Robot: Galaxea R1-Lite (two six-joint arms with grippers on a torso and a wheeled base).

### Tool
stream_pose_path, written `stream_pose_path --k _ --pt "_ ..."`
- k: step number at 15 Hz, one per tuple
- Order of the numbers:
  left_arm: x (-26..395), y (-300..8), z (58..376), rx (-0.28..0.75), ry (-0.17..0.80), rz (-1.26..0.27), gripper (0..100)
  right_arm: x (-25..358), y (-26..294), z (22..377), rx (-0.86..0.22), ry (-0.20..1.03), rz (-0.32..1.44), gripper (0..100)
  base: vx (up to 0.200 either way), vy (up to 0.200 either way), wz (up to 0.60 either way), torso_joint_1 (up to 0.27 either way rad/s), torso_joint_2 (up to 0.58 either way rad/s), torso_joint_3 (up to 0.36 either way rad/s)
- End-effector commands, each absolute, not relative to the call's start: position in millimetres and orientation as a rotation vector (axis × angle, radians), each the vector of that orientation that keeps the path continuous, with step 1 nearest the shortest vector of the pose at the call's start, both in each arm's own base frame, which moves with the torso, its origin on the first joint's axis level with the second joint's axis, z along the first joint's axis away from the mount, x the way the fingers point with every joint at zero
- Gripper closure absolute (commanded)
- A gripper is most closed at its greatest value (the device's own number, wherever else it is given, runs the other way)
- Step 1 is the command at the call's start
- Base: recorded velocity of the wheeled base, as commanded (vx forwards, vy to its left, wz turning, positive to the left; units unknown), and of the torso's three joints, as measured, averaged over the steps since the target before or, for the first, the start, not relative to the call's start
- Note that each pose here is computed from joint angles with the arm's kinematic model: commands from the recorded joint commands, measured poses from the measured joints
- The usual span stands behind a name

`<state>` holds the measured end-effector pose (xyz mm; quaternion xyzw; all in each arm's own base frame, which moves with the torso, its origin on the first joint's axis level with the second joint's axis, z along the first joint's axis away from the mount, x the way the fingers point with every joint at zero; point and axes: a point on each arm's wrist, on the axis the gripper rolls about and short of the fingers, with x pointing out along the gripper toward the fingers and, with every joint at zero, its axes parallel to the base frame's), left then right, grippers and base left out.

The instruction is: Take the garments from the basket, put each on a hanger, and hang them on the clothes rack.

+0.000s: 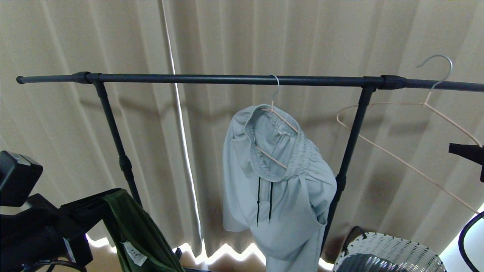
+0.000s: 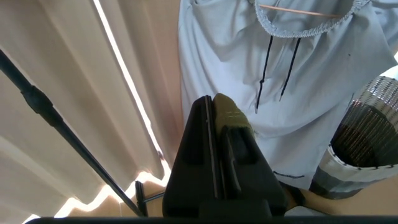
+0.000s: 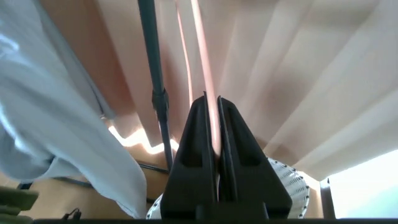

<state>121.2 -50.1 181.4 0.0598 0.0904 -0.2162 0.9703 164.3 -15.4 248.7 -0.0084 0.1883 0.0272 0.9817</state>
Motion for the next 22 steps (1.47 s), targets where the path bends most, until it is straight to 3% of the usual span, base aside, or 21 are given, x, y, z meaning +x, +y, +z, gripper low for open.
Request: stream_pose_path --k 1,11,22 --pt "120.9 -49.8 179.9 0.138 0.185 -0.437 100 149.6 -14.0 247.0 -0.02 0.362 0.052 100 -0.2 0.0 0.0 0.017 0.0 0.002" --pt "118.1 -48.7 176.3 0.147 0.191 -0.438 100 146.3 -14.0 226.9 -0.009 0.428 0.053 100 -0.2 0.0 0.0 0.003 0.0 0.004" --pt "113.7 -46.9 179.1 0.143 0.166 -0.437 100 136.3 -11.1 229.7 -0.009 0.396 0.074 100 0.0 0.0 0.0 0.0 0.0 0.0"
